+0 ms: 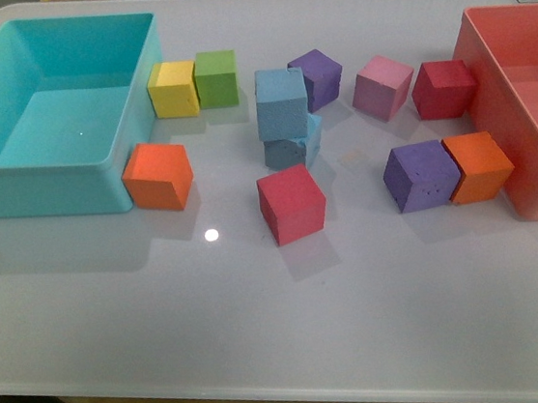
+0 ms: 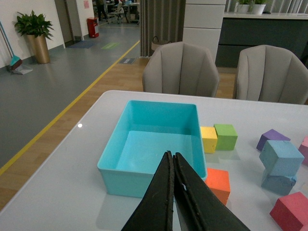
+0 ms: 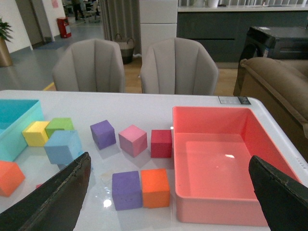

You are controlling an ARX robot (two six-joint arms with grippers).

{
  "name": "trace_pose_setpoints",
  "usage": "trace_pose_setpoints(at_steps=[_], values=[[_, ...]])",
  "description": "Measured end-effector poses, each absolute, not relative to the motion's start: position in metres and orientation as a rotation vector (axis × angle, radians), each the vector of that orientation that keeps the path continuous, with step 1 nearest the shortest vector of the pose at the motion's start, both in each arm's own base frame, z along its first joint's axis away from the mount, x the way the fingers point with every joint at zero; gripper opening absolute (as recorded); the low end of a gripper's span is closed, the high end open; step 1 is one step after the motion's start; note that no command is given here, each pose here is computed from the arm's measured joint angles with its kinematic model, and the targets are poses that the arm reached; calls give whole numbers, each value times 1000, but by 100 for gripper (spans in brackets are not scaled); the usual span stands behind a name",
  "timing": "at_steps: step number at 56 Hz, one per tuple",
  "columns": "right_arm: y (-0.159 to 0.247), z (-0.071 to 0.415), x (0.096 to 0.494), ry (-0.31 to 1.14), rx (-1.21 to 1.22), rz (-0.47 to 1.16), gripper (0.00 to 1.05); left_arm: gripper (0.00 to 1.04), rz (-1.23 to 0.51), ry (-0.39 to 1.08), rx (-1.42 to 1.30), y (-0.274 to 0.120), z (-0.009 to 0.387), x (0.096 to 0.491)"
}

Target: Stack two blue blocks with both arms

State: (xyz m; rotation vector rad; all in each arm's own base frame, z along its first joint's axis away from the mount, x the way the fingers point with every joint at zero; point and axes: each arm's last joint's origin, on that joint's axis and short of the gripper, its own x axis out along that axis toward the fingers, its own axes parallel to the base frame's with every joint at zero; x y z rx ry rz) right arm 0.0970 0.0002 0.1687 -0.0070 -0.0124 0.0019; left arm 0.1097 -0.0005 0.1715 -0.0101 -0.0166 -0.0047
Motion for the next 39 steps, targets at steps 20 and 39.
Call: trace_pose_setpoints(at_steps=[20,39], values=[[0,169,97,-12,-7,2,96,2,-5,-12,-9,0,168,97],[0,169,97,-12,-7,2,96,7,-4,-10,-10,0,168,97]])
